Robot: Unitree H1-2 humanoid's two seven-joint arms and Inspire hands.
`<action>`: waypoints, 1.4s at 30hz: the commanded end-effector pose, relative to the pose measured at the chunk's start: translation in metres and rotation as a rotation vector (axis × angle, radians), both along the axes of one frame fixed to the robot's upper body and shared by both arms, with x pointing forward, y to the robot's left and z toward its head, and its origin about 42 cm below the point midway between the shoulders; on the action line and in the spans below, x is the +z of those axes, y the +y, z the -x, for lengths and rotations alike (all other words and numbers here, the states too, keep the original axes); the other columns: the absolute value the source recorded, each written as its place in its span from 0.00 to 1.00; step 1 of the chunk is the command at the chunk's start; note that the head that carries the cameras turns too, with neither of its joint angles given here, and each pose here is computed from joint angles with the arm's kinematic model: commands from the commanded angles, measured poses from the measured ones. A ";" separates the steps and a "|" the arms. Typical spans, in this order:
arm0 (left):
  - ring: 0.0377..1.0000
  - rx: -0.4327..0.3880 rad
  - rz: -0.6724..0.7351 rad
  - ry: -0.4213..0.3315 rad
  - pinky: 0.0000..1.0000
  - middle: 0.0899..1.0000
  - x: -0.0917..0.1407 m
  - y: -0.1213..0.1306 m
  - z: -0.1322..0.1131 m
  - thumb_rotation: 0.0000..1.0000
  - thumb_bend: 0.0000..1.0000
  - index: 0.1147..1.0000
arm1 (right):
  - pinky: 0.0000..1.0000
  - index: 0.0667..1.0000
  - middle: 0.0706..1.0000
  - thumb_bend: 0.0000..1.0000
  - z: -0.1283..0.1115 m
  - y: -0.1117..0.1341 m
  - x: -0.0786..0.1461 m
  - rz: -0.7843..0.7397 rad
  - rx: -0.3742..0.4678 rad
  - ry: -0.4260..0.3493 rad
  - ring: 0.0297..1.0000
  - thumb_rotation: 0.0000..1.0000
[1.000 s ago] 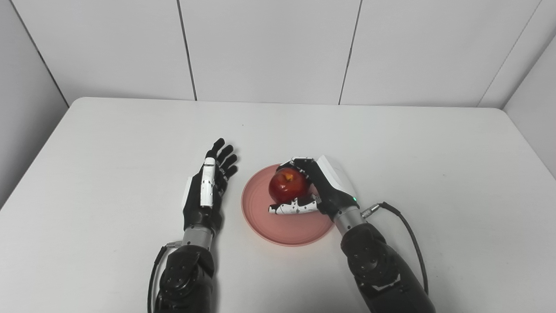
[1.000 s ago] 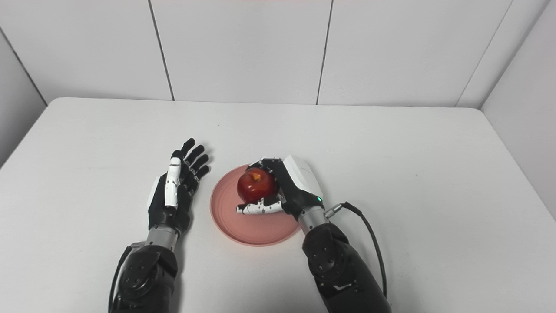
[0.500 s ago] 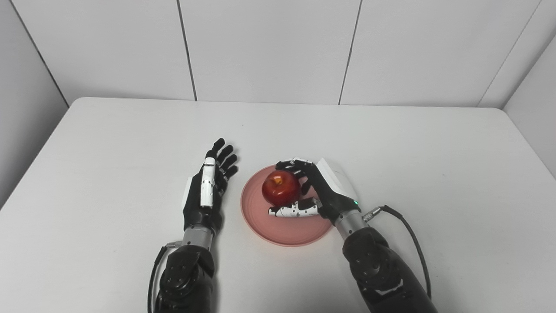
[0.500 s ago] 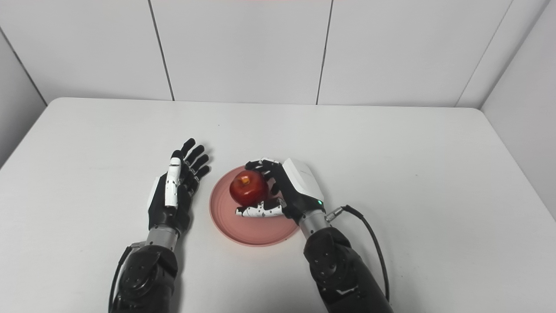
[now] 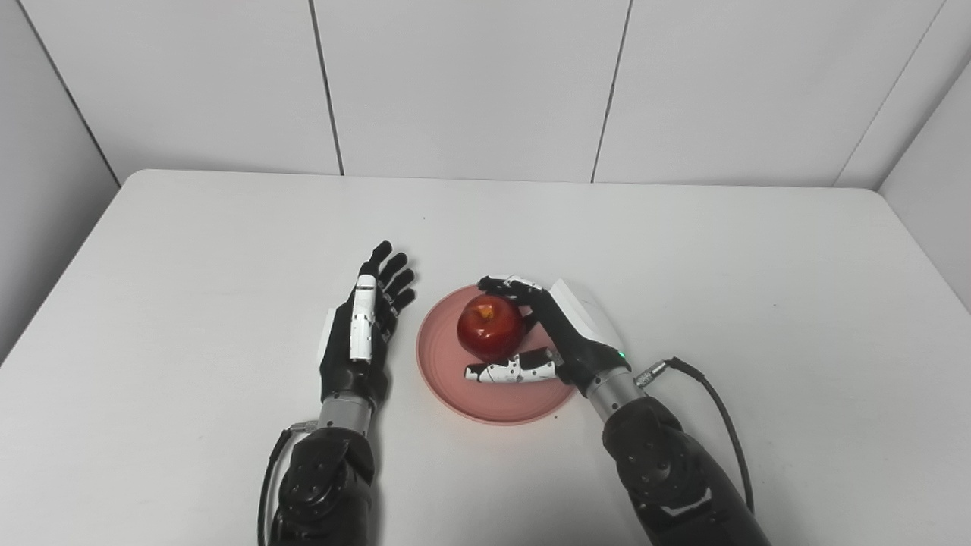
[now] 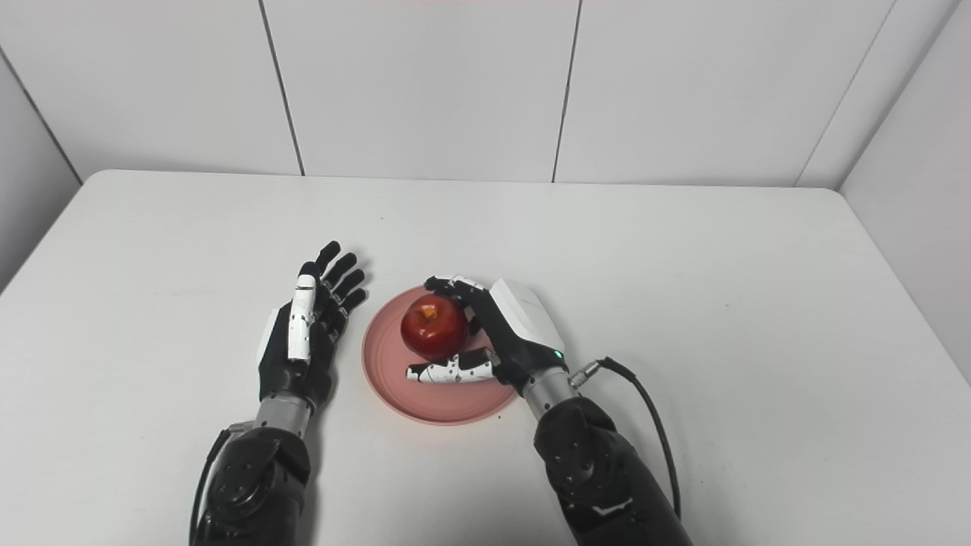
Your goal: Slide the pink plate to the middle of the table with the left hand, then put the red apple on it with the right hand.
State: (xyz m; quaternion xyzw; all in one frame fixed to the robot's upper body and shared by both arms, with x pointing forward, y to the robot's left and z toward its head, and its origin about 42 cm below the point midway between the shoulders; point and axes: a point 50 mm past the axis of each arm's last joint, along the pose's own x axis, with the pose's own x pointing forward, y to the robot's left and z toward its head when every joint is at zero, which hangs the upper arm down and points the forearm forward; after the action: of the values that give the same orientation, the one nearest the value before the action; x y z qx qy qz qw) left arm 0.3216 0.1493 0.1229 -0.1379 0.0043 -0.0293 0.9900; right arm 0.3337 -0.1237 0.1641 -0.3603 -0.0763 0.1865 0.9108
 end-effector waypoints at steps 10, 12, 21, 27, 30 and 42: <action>0.89 -0.002 0.002 0.010 0.90 0.90 -0.002 -0.002 0.001 1.00 0.40 0.88 | 0.80 0.91 0.90 1.00 0.000 -0.008 0.030 -0.040 0.059 -0.093 0.87 0.45; 0.89 -0.002 0.002 0.011 0.90 0.90 -0.003 -0.001 0.001 1.00 0.40 0.88 | 0.83 0.94 0.93 1.00 0.002 -0.012 0.036 -0.043 0.066 -0.089 0.90 0.48; 0.89 0.000 0.001 0.015 0.89 0.89 -0.003 -0.001 0.001 1.00 0.41 0.88 | 0.85 1.00 1.00 1.00 0.005 -0.025 0.051 -0.090 0.062 -0.094 0.94 0.60; 0.89 -0.006 0.008 0.015 0.90 0.89 -0.004 -0.001 0.000 1.00 0.41 0.88 | 0.89 1.00 1.00 1.00 0.005 -0.033 0.061 -0.169 0.050 -0.124 0.97 0.65; 0.89 -0.007 0.008 0.014 0.90 0.89 -0.004 0.000 0.000 1.00 0.41 0.88 | 0.90 1.00 0.99 1.00 0.006 -0.039 0.071 -0.203 0.009 -0.172 0.97 0.71; 0.90 -0.010 0.027 0.011 0.92 0.91 -0.003 0.002 0.000 1.00 0.40 0.89 | 0.87 0.98 0.97 0.93 0.009 -0.069 0.069 -0.268 -0.217 -0.230 0.93 1.00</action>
State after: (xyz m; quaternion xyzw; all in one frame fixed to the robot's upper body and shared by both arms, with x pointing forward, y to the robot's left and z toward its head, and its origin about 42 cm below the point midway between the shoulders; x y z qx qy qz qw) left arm 0.3217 0.1506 0.1211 -0.1467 0.0055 -0.0324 0.9886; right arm 0.3246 -0.1916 0.2212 -0.2608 -0.1368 0.0504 0.9543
